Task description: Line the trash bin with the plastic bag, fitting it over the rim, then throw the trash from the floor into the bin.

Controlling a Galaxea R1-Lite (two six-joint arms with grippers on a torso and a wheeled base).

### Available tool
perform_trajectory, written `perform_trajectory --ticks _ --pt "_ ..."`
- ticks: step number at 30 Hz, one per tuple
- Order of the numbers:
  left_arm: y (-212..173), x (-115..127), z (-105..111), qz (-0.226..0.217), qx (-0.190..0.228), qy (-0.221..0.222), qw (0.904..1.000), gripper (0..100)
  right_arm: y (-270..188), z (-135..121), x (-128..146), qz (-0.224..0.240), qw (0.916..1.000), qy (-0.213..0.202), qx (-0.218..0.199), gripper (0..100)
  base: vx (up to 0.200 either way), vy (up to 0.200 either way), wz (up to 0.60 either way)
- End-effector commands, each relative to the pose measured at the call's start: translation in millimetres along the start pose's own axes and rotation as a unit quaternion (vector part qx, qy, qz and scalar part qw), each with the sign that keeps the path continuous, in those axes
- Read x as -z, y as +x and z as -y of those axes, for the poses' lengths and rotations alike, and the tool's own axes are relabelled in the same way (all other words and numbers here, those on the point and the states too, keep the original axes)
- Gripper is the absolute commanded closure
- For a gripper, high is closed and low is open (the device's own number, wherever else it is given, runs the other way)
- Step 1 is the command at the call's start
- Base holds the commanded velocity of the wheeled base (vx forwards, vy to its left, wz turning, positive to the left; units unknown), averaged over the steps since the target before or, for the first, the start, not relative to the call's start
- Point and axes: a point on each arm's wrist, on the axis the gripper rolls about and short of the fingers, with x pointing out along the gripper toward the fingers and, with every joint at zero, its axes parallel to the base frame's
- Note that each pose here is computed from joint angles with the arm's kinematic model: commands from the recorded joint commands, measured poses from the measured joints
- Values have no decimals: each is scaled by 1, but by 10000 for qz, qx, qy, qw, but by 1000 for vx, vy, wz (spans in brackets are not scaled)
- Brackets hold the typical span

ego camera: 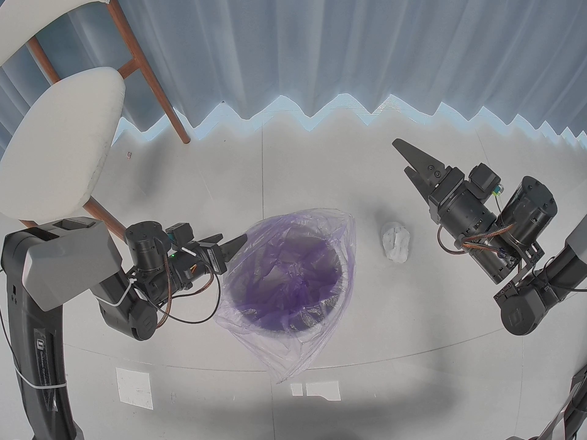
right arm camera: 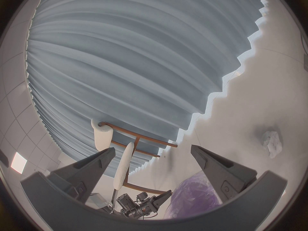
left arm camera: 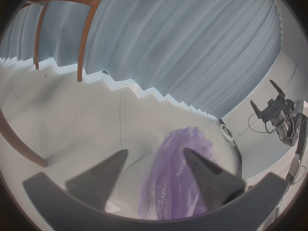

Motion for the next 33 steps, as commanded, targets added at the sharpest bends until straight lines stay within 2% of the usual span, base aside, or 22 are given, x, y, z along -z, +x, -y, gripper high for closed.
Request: perform_trajectory --ticks 1,14,16,19,20,26,33 --pt "2 7 -3 -63 -26 -29 10000 100 -1 0 1 -25 10000 7 7 0 0 0 0" --pt "-3 0 -8 70 -80 -26 9999 100 -1 0 1 -20 10000 5 2 0 0 0 0" --pt "-3 -2 -5 256 -5 45 9997 100 -1 0 1 -20 10000 5 2 0 0 0 0" --pt "-4 2 -3 313 4 106 9995 100 -1 0 1 -20 10000 5 2 0 0 0 0" --pt "-4 5 -1 255 17 111 9996 0 -1 0 1 -14 10000 4 -4 0 0 0 0" --pt "-5 10 7 129 122 101 9998 0 -1 -1 0 46 10000 -15 -70 0 0 0 0" --pt "-1 21 5 -30 56 316 9995 0 -1 -4 3 11 9999 1 -107 0 0 0 0"
